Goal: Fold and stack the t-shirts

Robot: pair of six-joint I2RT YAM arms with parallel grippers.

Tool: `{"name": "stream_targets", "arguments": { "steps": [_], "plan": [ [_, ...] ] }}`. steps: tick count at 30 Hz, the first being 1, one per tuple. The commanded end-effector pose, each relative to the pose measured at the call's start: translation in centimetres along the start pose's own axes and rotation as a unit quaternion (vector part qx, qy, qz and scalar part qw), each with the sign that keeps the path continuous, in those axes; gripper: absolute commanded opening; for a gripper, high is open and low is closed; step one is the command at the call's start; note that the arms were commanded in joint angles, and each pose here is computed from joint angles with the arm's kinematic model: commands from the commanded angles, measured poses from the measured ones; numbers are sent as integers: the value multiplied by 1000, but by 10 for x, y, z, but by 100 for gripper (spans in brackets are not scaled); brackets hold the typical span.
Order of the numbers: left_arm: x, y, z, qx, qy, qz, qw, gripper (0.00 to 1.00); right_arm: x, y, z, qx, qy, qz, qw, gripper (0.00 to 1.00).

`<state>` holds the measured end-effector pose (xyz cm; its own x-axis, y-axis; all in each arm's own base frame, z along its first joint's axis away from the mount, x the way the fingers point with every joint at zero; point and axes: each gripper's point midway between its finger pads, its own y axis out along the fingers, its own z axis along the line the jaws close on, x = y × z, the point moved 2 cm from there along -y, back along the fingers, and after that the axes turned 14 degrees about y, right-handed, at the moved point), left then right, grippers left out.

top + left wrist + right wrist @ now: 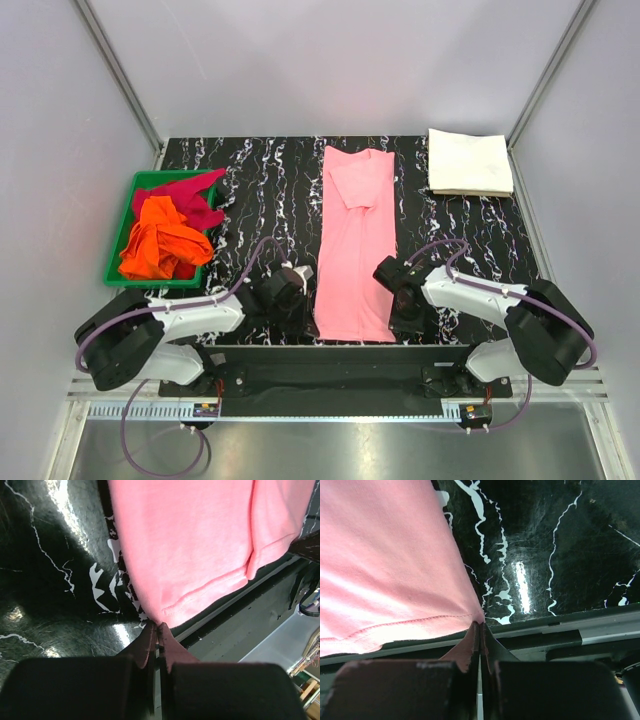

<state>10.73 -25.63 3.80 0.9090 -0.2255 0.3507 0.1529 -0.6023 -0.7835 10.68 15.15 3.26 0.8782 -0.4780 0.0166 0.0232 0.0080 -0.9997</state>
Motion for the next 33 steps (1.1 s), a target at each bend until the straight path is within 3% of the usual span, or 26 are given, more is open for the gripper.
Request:
{"name": "stream_targets", "arguments": {
  "steps": [1,9,17,28,33],
  "plan": [
    [21,-5,-22,-32,10,-27,999,0,7,-3,7,8,-4,-19,1000,0],
    [45,-5,-32,-19,26,-33,999,0,19,-19,25,27,-22,-44,998,0],
    [88,-11,-23,-4,22,-56,998,0,61,-29,45,-2,-57,-102,993,0],
    [200,-14,9,34,27,-113,993,0,151,-49,84,-8,-76,-166,983,0],
    [234,-2,28,56,31,-105,992,0,188,-55,103,-5,-78,-187,979,0]
  ]
}}
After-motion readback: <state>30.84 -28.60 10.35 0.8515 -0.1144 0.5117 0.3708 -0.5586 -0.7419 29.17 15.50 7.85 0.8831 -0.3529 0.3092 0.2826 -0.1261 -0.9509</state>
